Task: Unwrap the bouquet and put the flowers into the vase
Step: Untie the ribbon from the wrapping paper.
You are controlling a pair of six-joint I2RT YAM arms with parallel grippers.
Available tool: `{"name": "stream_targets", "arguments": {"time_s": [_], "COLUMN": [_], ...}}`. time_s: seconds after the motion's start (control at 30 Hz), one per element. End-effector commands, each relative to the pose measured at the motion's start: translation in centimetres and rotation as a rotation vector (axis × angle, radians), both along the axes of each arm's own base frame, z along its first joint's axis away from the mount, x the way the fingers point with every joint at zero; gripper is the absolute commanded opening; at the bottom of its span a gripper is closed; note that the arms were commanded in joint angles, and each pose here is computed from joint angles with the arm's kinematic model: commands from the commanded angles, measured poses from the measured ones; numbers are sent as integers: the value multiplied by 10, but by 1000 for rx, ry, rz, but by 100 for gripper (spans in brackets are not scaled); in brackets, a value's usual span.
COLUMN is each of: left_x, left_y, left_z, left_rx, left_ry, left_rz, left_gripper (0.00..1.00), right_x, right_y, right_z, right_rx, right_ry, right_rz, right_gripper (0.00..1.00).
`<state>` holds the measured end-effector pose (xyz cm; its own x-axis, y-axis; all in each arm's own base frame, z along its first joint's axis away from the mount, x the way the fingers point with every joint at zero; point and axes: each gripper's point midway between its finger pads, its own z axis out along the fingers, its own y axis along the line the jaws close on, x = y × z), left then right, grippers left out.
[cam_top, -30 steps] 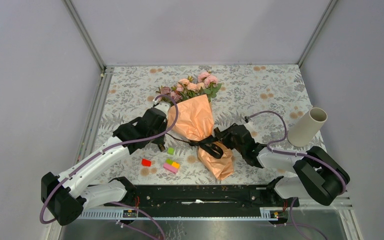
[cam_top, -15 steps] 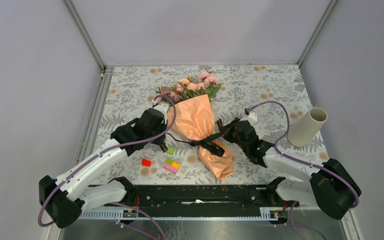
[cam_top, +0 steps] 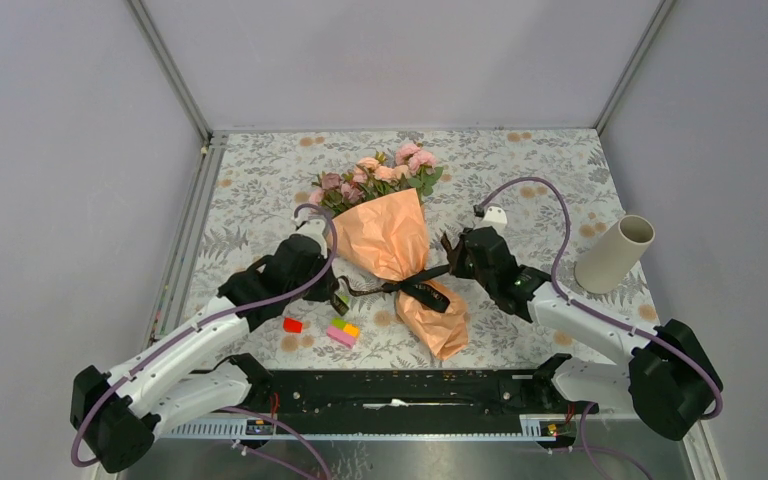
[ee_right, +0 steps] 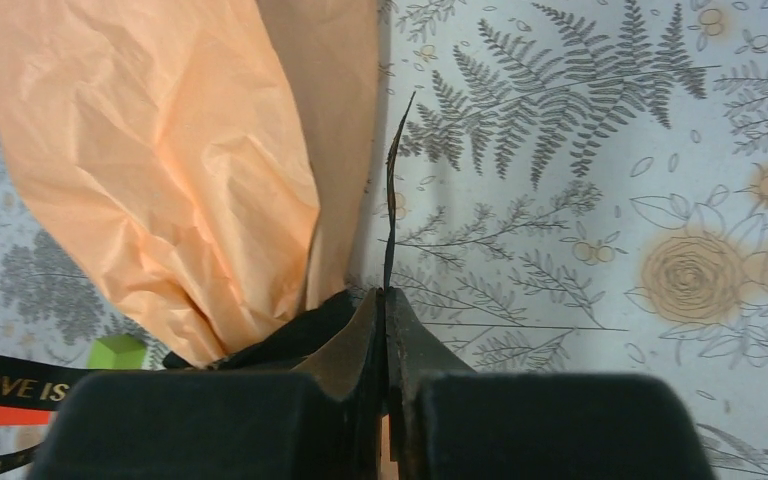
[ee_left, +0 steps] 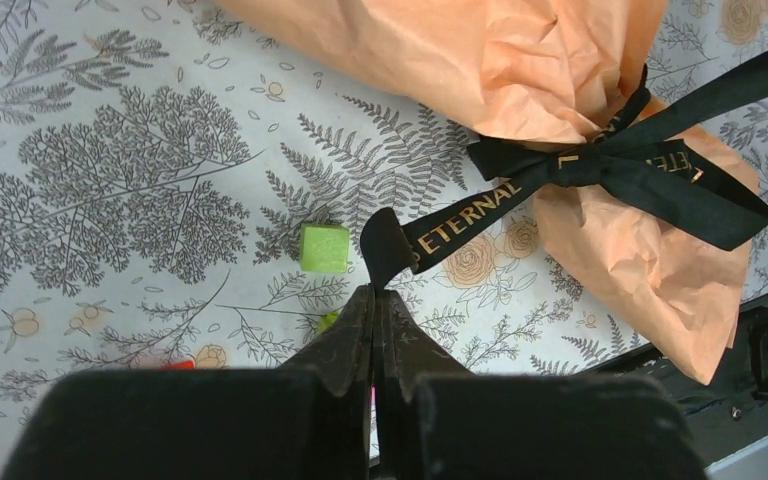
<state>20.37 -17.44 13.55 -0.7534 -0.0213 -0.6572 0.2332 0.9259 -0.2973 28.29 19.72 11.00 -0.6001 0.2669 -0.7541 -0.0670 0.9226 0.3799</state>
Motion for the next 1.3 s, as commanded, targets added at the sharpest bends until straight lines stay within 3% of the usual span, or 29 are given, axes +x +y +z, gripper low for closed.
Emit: {"name": "stream_targets", "arguments": {"time_s": [0.0,0.13,0.57,1.27], "left_x": [13,14,18,25], "left_y": [3,22,60,104], "left_z": [15,7,10,13], "left_rx": [-85,-52,-123,-103], "left_ry": [-73,-64,-110,-178], "left_rz": [110,193,399,607], "left_gripper": [0,0,0,0], "right_x": [11,18,25,42], "right_y": [-9,-15,-53,-92], "right_z": [15,16,20,31], "right_rx": [-52,-40,-110,-190], "right_ry": [-30,-18,-10,-21], "right_rz": [26,29,-17,-101], "right_gripper": [0,0,0,0]}}
